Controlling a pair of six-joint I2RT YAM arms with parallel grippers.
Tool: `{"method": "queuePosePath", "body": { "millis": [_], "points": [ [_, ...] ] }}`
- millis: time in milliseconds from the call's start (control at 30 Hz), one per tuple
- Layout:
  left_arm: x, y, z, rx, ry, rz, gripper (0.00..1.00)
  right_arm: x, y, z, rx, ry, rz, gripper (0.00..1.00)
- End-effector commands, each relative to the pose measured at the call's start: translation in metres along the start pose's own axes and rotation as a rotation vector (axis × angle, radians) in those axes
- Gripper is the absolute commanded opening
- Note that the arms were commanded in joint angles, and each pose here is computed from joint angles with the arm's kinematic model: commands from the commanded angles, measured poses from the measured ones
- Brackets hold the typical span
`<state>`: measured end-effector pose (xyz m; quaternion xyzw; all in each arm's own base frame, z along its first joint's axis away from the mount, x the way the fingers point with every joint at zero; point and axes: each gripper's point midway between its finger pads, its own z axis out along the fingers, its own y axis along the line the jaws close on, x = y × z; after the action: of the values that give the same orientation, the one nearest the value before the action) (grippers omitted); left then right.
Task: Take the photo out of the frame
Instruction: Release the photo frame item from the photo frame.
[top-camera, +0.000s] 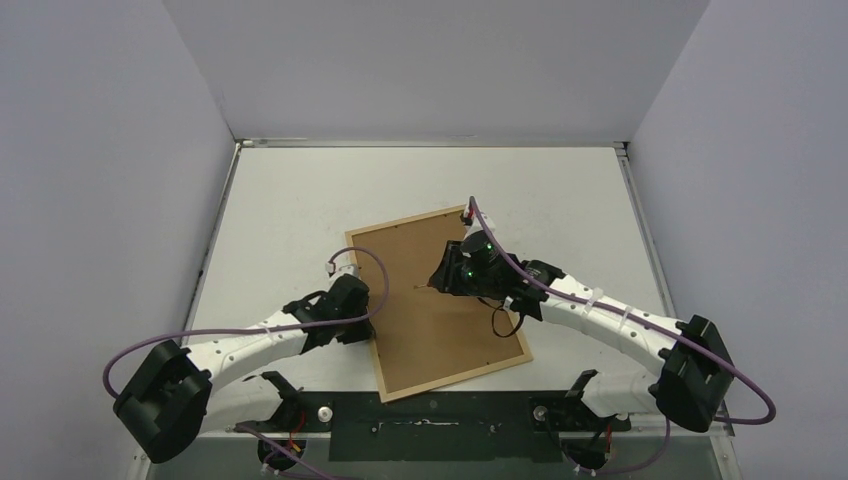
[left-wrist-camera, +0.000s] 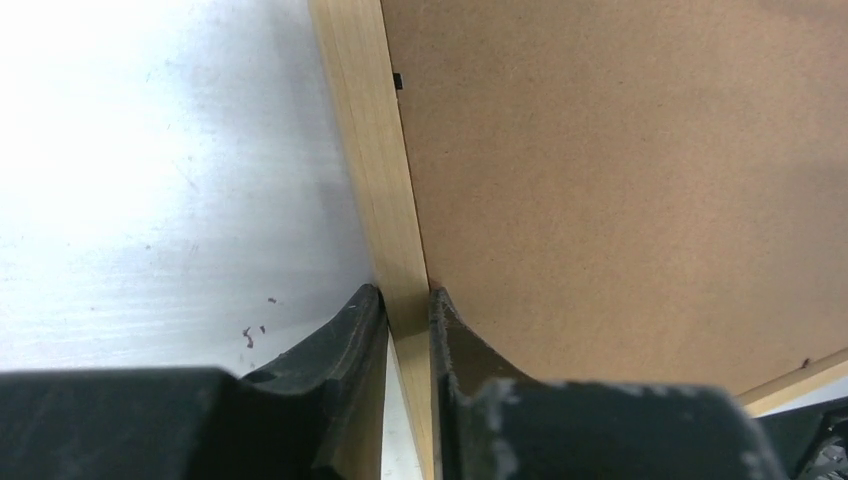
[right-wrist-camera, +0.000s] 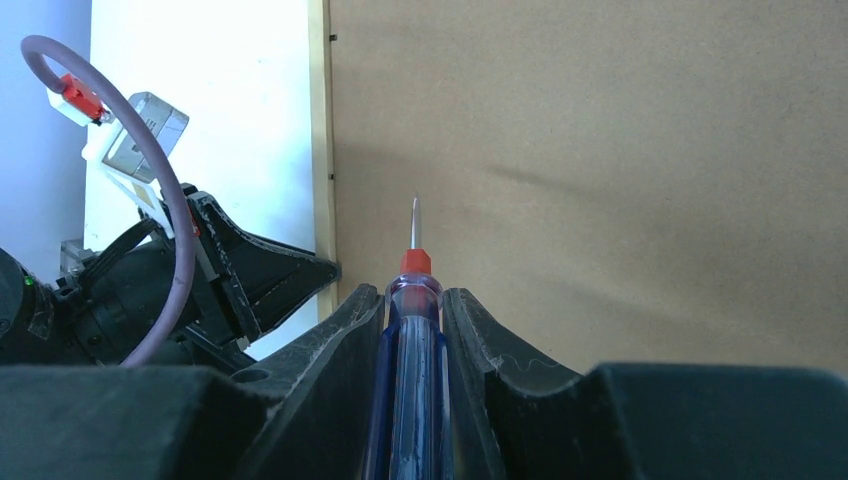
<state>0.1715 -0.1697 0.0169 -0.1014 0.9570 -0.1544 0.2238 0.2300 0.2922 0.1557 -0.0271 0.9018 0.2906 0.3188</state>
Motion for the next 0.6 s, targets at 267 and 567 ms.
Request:
{"method": "queuePosePath", "body": {
  "millis": [267, 567],
  "points": [
    [-0.008, -0.039, 0.015, 0.120, 0.021, 0.278, 0.00, -0.020, -0.033, -0.013, -0.017, -0.062, 0.130, 0.00],
    [-0.010, -0.053, 0.020, 0.173, 0.017, 0.296, 0.00, -0.027, -0.037, -0.005, -0.090, -0.047, 0.190, 0.00]
  ]
}}
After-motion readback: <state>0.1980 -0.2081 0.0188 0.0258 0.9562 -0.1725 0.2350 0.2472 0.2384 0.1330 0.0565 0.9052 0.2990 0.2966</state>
